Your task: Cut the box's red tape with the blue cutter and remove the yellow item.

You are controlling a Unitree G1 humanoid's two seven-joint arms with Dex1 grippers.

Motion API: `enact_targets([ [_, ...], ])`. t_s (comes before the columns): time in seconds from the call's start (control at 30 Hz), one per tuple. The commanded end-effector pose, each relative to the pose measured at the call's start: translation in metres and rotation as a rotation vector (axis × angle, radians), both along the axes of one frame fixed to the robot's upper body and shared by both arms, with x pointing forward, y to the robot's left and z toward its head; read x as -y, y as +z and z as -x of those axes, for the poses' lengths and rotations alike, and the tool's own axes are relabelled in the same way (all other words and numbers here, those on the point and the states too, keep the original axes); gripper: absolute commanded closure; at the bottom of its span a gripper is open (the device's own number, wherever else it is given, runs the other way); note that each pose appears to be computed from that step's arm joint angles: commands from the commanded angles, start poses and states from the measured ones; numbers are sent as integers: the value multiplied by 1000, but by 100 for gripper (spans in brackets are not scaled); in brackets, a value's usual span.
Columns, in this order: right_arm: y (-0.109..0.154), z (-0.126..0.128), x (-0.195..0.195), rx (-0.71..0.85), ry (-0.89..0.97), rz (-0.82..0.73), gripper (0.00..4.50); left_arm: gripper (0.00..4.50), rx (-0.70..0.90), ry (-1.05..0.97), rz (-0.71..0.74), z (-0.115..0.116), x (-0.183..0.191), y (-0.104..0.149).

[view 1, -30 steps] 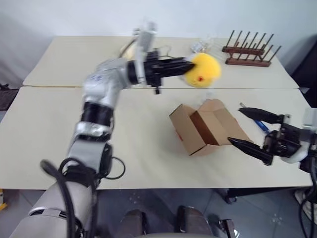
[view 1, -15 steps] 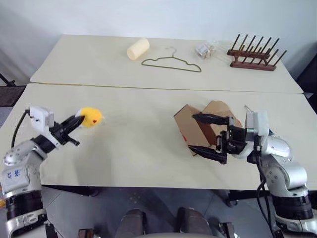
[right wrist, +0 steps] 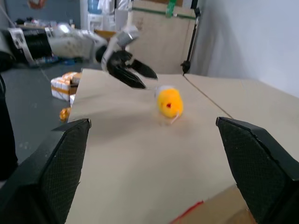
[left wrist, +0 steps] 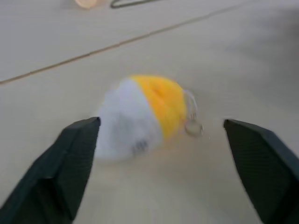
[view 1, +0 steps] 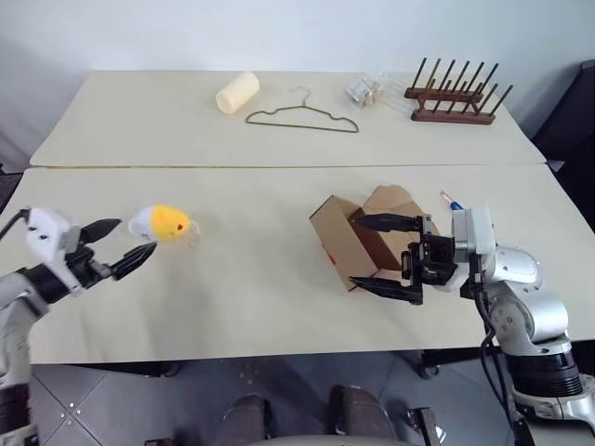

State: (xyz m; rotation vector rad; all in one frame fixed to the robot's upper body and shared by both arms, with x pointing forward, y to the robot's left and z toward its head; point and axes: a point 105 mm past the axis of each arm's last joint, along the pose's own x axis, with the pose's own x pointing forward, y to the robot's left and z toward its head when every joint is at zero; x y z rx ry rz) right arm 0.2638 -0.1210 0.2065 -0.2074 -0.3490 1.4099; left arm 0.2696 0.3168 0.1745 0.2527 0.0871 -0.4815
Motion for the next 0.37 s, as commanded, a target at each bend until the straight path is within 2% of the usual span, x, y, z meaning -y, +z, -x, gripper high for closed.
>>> enact_targets([
  [0.03,7,-3,19,47,-44,20,0,1,47,17,-109,30,-9,17],
  [0.17,-2,-3,30,44,-44,67,0,1,30,26,-151,62,-4,8],
  [0.37,-27,9,37,45,-27,130,0,1,34,89,-117,79,-1,-10],
])
